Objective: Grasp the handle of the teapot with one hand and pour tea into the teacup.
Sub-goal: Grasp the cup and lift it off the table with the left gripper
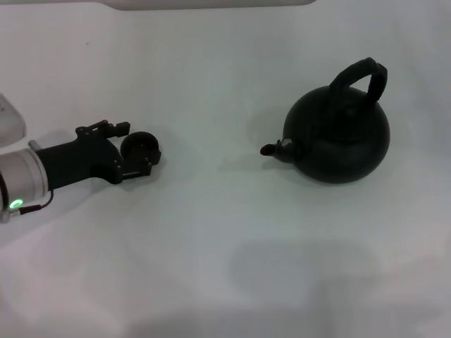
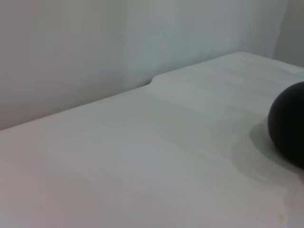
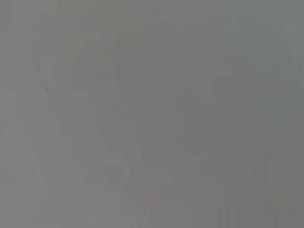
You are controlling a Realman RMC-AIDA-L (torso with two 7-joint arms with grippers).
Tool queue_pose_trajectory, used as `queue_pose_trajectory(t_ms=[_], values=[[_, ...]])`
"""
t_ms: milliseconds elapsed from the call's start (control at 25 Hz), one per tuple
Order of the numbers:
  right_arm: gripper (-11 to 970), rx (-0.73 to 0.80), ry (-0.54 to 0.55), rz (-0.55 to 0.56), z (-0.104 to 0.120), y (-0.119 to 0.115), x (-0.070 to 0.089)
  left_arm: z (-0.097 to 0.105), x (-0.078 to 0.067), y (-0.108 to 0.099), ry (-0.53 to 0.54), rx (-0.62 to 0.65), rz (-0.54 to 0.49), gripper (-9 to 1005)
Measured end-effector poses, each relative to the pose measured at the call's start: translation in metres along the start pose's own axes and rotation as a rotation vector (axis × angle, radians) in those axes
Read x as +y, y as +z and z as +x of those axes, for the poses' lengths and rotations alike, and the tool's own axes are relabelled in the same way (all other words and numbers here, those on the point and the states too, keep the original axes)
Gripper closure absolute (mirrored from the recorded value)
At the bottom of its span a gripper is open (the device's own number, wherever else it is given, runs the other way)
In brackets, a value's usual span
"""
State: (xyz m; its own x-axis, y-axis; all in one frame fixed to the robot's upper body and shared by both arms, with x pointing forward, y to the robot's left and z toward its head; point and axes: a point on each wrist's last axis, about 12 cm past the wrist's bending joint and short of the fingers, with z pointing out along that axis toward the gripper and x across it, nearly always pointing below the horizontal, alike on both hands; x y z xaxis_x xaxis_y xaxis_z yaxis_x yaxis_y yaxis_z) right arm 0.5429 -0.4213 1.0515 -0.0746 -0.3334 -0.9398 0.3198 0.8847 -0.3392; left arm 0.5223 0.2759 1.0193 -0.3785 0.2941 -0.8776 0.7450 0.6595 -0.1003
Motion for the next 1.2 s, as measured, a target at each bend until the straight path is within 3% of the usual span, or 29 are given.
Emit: queue_pose_trajectory(t_ms=[1200], values=[[115,-0.016,0.000,-0.004,-0.005,0.005,0.003,0.002,-0.001,0.011,-0.029,0.028,0.010,133]])
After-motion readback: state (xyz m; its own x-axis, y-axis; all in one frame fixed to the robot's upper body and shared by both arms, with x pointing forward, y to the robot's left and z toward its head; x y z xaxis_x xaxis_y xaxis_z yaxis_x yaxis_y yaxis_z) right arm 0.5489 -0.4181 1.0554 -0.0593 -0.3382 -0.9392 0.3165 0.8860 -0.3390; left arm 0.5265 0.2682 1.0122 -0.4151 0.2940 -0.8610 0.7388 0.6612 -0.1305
